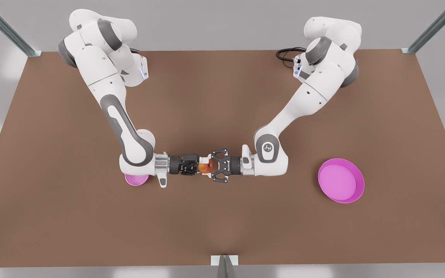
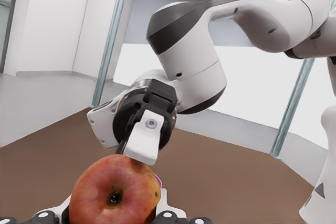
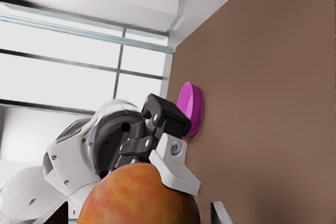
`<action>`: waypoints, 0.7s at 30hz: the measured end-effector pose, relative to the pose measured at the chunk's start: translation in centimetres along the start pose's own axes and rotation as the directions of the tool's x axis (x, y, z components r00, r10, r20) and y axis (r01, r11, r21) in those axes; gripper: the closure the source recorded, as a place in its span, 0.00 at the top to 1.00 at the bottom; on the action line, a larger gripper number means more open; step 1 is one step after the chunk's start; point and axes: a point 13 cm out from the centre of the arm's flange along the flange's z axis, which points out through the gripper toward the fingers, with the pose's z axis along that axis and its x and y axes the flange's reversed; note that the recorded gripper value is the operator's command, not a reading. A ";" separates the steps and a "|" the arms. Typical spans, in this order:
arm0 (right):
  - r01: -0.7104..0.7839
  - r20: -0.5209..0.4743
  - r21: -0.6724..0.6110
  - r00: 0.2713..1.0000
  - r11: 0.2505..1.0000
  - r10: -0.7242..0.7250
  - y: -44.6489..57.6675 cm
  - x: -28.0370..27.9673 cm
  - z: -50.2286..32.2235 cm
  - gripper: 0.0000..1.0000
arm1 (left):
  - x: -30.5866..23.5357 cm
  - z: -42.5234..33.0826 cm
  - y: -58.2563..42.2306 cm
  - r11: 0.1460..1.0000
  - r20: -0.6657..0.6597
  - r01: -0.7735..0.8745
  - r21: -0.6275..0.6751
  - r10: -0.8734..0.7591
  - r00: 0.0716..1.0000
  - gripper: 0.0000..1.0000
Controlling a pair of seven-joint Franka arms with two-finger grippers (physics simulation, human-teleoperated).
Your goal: Use the left arm to pick up the apple from the plate, transfer it to the gripper of the right arm, and then use the right arm to place it into the bowl
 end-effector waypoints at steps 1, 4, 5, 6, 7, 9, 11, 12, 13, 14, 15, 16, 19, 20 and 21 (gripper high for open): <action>-0.001 0.002 0.002 1.000 1.000 0.001 0.0 -0.1 0.0 1.00 | 0.0 0.0 0.0 1.000 0.000 -0.001 0.000 0.001 1.000 0.68; -0.004 0.006 0.005 1.000 1.000 0.004 -0.1 -0.2 -0.1 0.95 | 0.0 0.0 0.0 1.000 0.000 -0.005 0.000 0.005 1.000 0.68; -0.005 0.004 0.006 1.000 1.000 0.005 -0.1 -0.1 0.1 0.95 | 0.0 0.0 0.0 1.000 0.000 -0.006 0.000 0.006 1.000 0.68; -0.007 0.001 0.006 1.000 1.000 0.007 -0.1 0.1 0.3 0.95 | 0.0 0.0 0.0 1.000 0.000 -0.007 0.000 0.007 1.000 0.68; -0.008 -0.002 0.007 1.000 1.000 0.008 -0.1 0.2 0.5 0.95 | 0.0 0.0 0.0 1.000 0.000 -0.009 0.000 0.009 1.000 0.68; -0.010 -0.006 0.010 1.000 1.000 0.011 -0.1 0.5 1.0 0.95 | 0.0 0.0 0.0 1.000 -0.001 -0.010 -0.001 0.010 1.000 0.68; -0.012 -0.010 0.014 1.000 1.000 0.012 -0.2 0.8 1.4 0.95 | 0.1 0.0 0.1 1.000 -0.001 -0.012 -0.001 0.012 1.000 0.68; -0.012 -0.010 0.016 1.000 1.000 0.012 -0.2 0.8 1.5 0.95 | 0.2 0.0 0.1 1.000 -0.001 -0.012 -0.001 0.012 1.000 0.68; -0.013 -0.009 0.018 1.000 1.000 0.013 -0.2 0.8 1.5 0.92 | 0.2 0.0 0.1 1.000 -0.001 -0.012 -0.001 0.012 1.000 0.68; -0.014 -0.007 0.020 1.000 1.000 0.014 -0.3 0.8 1.5 0.85 | 0.2 0.0 0.1 1.000 -0.001 -0.012 0.000 0.012 1.000 0.68; -0.015 -0.006 0.021 1.000 1.000 0.015 -0.3 0.8 1.5 0.82 | 0.2 0.0 0.1 1.000 -0.001 -0.013 0.000 0.013 1.000 0.68; -0.015 -0.005 0.022 1.000 1.000 0.016 -0.3 0.8 1.5 0.81 | 0.2 0.0 0.1 1.000 -0.001 -0.013 0.000 0.013 1.000 0.68; -0.018 -0.003 0.025 1.000 1.000 0.018 -0.4 0.7 1.5 0.81 | 0.3 -0.1 0.1 1.000 -0.001 -0.015 0.000 0.015 1.000 0.68; -0.018 -0.002 0.026 1.000 0.999 0.018 -0.4 0.7 1.5 0.81 | 0.3 -0.1 0.1 1.000 -0.002 -0.016 0.000 0.016 1.000 0.68; -0.019 -0.002 0.027 1.000 0.999 0.019 -0.4 0.7 1.5 0.81 | 0.3 0.0 0.1 1.000 -0.002 -0.016 0.000 0.016 1.000 0.68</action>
